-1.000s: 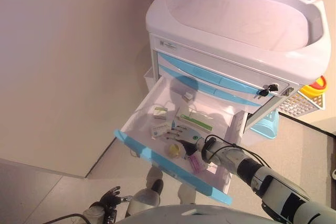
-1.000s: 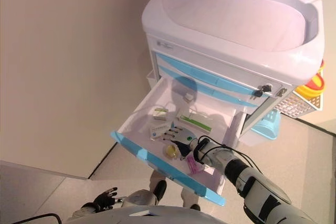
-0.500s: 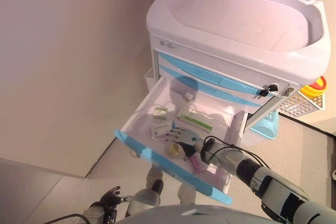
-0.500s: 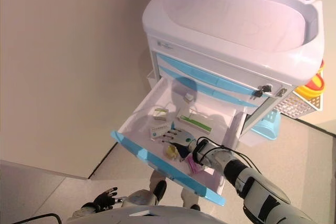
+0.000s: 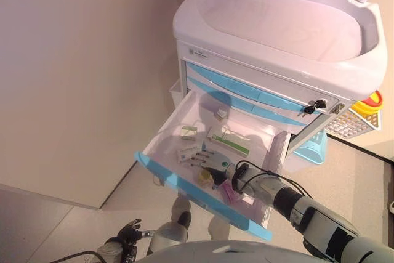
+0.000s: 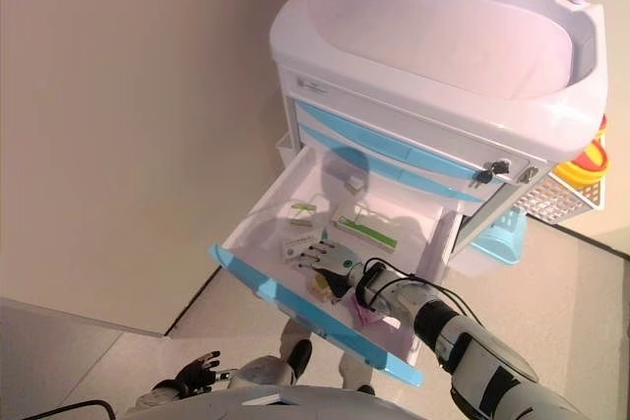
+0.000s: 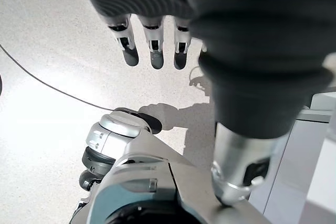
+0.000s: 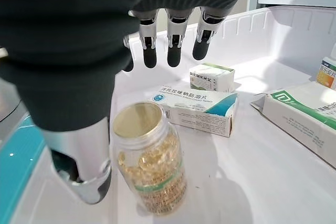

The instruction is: Open the drawer and pick up the medicine

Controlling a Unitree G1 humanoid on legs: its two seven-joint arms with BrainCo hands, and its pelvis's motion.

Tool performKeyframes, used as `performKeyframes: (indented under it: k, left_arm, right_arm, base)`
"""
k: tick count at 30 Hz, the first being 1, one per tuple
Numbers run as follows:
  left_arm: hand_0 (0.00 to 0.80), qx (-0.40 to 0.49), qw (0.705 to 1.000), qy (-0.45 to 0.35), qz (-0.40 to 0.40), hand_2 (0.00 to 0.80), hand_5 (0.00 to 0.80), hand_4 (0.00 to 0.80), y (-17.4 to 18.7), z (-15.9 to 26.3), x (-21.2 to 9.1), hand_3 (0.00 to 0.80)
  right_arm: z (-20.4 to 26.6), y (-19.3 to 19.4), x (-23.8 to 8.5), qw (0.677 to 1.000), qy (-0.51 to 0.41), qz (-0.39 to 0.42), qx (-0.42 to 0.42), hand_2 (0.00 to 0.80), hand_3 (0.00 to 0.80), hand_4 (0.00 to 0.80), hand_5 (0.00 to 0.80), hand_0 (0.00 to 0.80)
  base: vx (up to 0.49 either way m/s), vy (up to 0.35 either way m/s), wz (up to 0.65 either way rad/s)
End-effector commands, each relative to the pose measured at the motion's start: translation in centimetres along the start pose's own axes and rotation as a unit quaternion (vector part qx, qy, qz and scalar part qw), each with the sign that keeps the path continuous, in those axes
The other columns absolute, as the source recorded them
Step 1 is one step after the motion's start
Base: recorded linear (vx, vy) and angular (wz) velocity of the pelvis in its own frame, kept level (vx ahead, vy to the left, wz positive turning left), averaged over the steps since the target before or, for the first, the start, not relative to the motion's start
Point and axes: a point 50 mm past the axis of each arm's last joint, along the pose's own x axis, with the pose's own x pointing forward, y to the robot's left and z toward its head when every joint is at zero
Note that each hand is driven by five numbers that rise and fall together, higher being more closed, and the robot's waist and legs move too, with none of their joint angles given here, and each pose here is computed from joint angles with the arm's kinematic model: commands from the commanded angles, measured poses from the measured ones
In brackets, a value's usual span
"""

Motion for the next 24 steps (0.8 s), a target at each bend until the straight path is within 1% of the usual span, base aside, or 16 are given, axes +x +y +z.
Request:
performKeyframes:
  k: [1, 20, 21, 22, 23, 24]
  left_arm:
    - [0.000, 0.041, 0.999, -0.001, -0.027, 0.000, 0.000, 0.000, -1.40, 0.41, 0.40, 0.000]
    - [0.000, 0.040, 0.999, 0.002, -0.028, 0.000, 0.000, 0.000, -1.64, 0.19, 0.40, 0.000]
    - [0.000, 0.040, 0.999, 0.002, -0.028, 0.000, 0.000, 0.000, -1.66, 0.21, 0.41, 0.000]
    - [0.000, 0.040, 0.999, 0.002, -0.028, 0.000, 0.000, 0.000, -1.70, 0.20, 0.42, 0.000]
    - [0.000, 0.039, 0.999, 0.002, -0.028, 0.000, 0.000, 0.000, -1.71, 0.19, 0.41, 0.000]
    - [0.000, 0.039, 0.999, 0.002, -0.028, 0.000, 0.000, 0.000, -1.74, 0.17, 0.41, 0.000]
  right_arm:
    - [1.12, -0.60, 0.64, 0.999, -0.018, -0.028, -0.002, 0.000, 0.000, 0.000, 0.000, 0.000]
    - [0.73, -0.06, 0.42, 1.000, 0.003, -0.024, -0.006, 0.000, 0.000, 0.000, 0.000, 0.000]
    - [0.77, -0.08, 0.43, 1.000, 0.001, -0.025, -0.007, 0.060, 0.060, 0.060, 0.060, 0.060]
    - [0.79, -0.08, 0.43, 1.000, 0.000, -0.026, -0.008, 0.671, 0.671, 0.671, 0.671, 0.671]
    - [0.81, 0.01, 0.38, 1.000, 0.000, -0.027, -0.008, 0.765, 0.765, 0.765, 0.765, 0.765]
    - [0.84, 0.05, 0.38, 1.000, 0.000, -0.026, -0.009, 0.800, 0.800, 0.800, 0.800, 0.800]
  base:
    - [0.000, 0.000, 0.00]
    - [0.000, 0.000, 0.00]
    - [0.000, 0.000, 0.00]
    - [0.000, 0.000, 0.00]
    - [0.000, 0.000, 0.00]
    - [0.000, 0.000, 0.00]
